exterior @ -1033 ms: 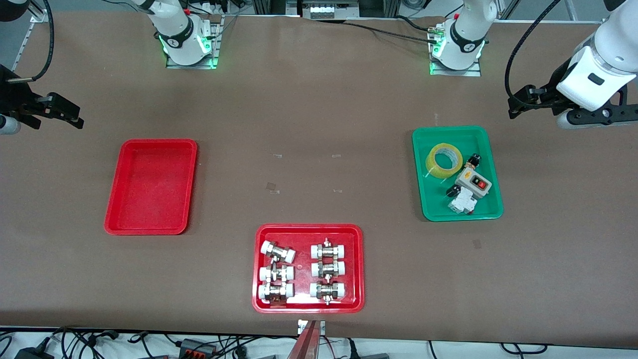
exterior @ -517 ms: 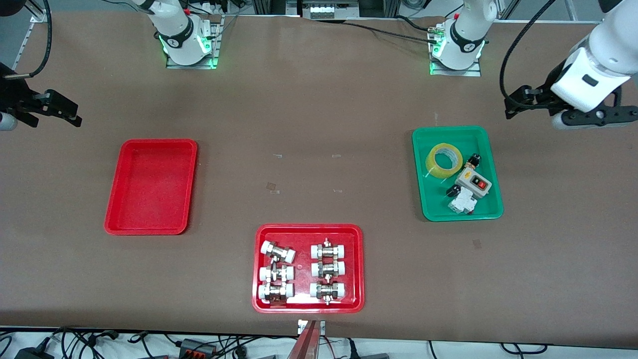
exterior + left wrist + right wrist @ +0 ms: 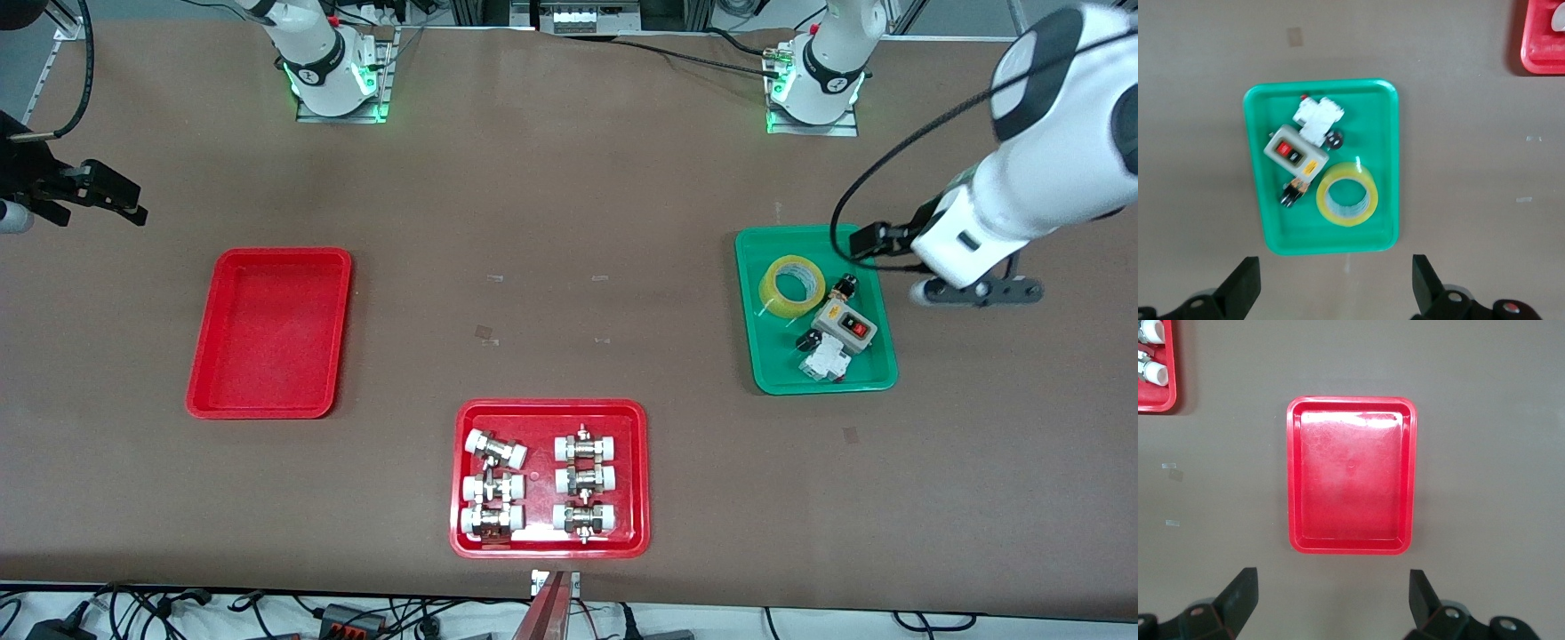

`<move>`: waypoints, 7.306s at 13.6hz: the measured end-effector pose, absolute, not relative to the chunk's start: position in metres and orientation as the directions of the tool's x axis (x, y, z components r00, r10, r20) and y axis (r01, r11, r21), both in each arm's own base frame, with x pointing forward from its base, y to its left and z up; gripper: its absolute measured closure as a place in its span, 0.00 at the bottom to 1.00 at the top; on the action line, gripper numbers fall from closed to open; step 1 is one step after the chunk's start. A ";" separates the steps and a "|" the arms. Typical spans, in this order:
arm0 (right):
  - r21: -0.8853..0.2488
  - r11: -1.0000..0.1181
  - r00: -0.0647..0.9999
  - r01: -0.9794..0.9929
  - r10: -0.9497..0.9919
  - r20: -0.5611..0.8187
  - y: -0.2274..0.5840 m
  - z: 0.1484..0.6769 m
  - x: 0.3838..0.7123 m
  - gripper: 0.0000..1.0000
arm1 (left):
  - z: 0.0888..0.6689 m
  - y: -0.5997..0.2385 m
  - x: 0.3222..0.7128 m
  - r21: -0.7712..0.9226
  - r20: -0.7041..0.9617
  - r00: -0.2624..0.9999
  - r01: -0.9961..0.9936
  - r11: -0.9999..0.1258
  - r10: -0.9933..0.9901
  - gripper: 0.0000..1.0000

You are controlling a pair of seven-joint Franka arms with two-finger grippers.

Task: Left arm passes tape to right arm into tray
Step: 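Reach the left gripper down to the tape roll in the green tray, then close the left gripper on the tape roll's rim, then carry the tape with the left gripper while the right gripper reaches toward it, then grasp the tape roll with the right gripper beside the left gripper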

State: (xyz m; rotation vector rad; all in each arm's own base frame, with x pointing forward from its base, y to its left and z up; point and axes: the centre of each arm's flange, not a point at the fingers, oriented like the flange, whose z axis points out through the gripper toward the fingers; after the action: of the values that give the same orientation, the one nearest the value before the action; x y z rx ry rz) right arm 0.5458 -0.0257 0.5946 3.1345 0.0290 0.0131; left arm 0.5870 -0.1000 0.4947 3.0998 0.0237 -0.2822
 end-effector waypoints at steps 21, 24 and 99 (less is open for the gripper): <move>0.005 -1.000 0.999 0.027 0.027 -0.017 -0.021 0.591 0.544 0.00 | 0.233 -0.074 0.493 0.007 -0.236 0.970 0.059 -0.998 0.056 0.00; 0.005 -1.000 0.999 0.027 0.027 -0.026 -0.021 0.590 0.543 0.00 | 0.223 -0.070 0.495 0.017 -0.230 0.971 0.073 -0.997 0.067 0.00; -0.849 -0.475 0.941 0.230 0.333 0.068 0.157 0.364 0.637 0.00 | 0.372 -0.546 0.559 0.505 -0.367 0.812 0.584 -0.636 0.454 0.79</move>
State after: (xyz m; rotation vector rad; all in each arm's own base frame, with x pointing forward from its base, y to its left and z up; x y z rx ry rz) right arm 0.6370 0.1574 0.3641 4.0730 0.7795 -0.2528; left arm 0.5589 -0.5459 0.3715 2.3678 0.7614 -0.2726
